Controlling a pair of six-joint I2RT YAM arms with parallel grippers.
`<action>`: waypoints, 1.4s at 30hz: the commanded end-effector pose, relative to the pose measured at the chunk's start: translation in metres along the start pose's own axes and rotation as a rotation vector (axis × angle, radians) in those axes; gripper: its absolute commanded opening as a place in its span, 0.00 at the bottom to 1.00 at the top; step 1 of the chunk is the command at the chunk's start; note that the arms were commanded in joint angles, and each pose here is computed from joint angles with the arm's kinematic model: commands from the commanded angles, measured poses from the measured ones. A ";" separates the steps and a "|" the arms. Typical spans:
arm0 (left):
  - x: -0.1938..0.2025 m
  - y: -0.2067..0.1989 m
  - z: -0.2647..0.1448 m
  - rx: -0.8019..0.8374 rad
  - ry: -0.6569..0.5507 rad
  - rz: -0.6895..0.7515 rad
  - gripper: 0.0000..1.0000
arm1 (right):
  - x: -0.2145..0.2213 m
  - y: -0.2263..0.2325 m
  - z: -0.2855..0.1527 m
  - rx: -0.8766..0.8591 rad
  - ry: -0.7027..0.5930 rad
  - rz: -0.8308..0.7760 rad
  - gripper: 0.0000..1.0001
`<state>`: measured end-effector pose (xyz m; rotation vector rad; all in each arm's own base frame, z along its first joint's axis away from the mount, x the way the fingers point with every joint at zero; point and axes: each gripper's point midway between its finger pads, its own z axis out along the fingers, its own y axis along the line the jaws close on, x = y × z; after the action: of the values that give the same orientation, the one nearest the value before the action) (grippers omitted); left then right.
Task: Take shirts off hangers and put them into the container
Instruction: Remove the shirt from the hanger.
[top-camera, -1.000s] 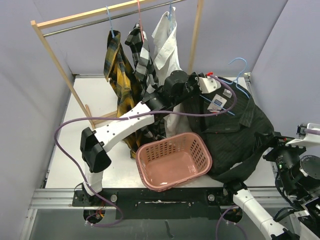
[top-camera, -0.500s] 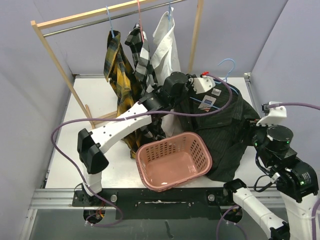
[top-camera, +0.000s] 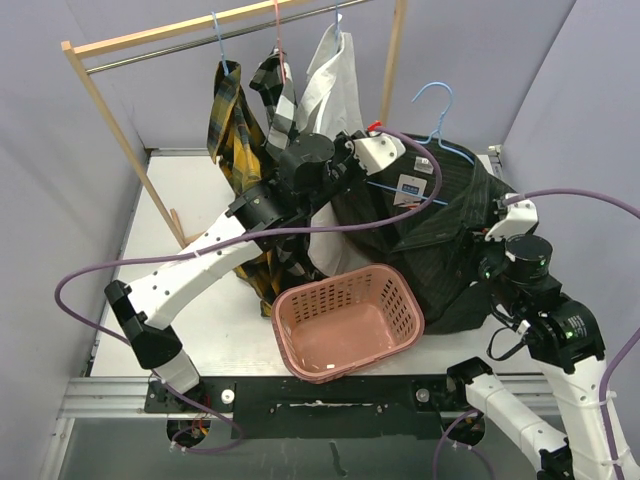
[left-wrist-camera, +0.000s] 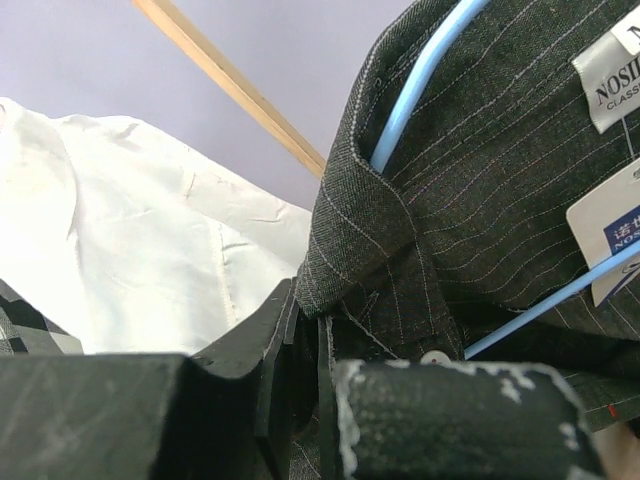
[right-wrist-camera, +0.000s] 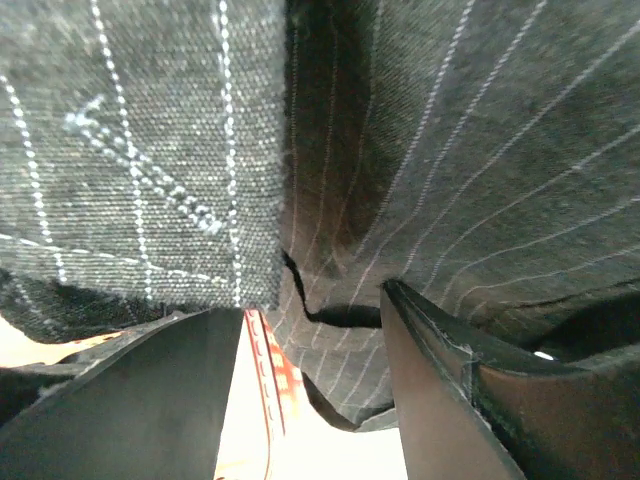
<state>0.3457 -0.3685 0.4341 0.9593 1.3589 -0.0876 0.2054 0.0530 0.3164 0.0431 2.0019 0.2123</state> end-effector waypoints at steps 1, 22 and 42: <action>-0.041 0.032 -0.022 -0.075 -0.118 -0.078 0.00 | -0.032 0.023 -0.001 -0.122 -0.146 0.040 0.57; -0.040 0.029 -0.010 -0.117 -0.052 0.006 0.00 | -0.051 0.038 0.030 -0.162 -0.252 0.097 0.00; -0.018 0.075 -0.043 -0.285 -0.041 -0.037 0.00 | -0.055 -0.099 -0.060 0.529 -0.337 0.021 0.00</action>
<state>0.3605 -0.3482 0.3944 0.9305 1.4452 0.1038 0.1896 -0.0273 0.3627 0.3384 1.7076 -0.0987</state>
